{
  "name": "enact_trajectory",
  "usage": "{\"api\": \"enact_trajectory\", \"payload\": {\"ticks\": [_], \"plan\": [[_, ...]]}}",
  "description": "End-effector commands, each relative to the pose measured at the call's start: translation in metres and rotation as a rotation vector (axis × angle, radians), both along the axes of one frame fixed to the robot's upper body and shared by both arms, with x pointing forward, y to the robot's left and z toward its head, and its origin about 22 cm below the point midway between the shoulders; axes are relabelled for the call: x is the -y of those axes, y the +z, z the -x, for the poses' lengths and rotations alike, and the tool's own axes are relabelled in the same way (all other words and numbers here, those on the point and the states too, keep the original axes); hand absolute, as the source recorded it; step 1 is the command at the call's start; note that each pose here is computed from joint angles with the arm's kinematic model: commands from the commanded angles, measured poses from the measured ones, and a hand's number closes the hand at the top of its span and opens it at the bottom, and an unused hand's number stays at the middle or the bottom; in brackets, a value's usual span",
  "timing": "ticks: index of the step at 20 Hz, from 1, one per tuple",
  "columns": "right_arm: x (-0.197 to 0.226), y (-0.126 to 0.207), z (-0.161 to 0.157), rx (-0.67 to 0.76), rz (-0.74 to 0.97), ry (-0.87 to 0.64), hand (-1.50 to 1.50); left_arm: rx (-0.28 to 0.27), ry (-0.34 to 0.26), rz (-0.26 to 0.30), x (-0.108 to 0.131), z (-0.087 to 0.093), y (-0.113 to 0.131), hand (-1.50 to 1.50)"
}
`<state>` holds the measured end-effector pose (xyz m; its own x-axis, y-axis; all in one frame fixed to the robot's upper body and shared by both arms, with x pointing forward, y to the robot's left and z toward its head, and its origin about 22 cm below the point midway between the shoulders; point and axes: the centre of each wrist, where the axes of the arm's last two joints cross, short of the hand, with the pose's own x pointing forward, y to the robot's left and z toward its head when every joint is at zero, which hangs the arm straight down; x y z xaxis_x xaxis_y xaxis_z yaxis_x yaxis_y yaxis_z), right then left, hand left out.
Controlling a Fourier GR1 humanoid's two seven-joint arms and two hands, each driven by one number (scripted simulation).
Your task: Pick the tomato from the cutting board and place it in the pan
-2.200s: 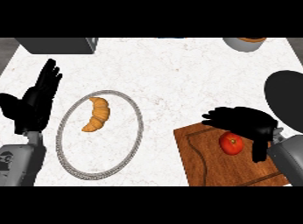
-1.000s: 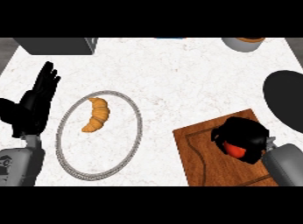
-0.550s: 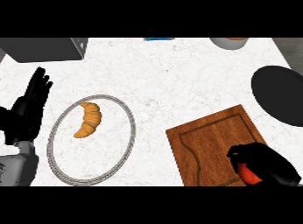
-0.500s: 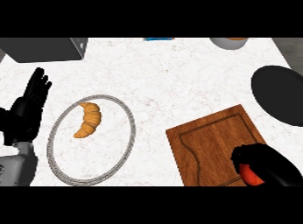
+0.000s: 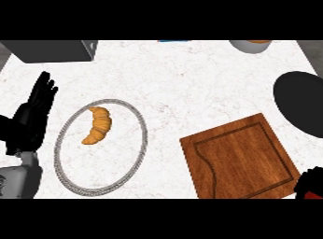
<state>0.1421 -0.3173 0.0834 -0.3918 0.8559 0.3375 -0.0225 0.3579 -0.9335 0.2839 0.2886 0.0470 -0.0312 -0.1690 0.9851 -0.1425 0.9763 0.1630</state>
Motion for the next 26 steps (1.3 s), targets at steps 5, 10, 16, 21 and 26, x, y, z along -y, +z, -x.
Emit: {"api": "enact_trajectory", "payload": {"ticks": [5, 10, 16, 21, 26], "plan": [[0.042, 0.040, -0.025, 0.061, -0.267, -0.156, 1.50, -0.002, -0.039, 0.002, -0.005, -0.016, 0.006, 0.00], [0.091, 0.063, -0.066, 0.030, -0.426, -0.201, 1.50, 0.003, -0.045, 0.004, 0.007, -0.015, 0.005, 0.00], [0.135, 0.023, -0.127, 0.087, -0.337, -0.315, 1.50, 0.015, -0.051, 0.005, 0.016, -0.020, 0.001, 0.00], [0.159, 0.007, -0.148, 0.168, -0.165, -0.393, 1.50, 0.034, -0.098, 0.007, 0.040, -0.015, 0.011, 0.00], [0.166, -0.011, -0.173, 0.169, -0.159, -0.449, 1.50, 0.036, -0.105, -0.011, 0.017, -0.025, 0.020, 0.00]]}}
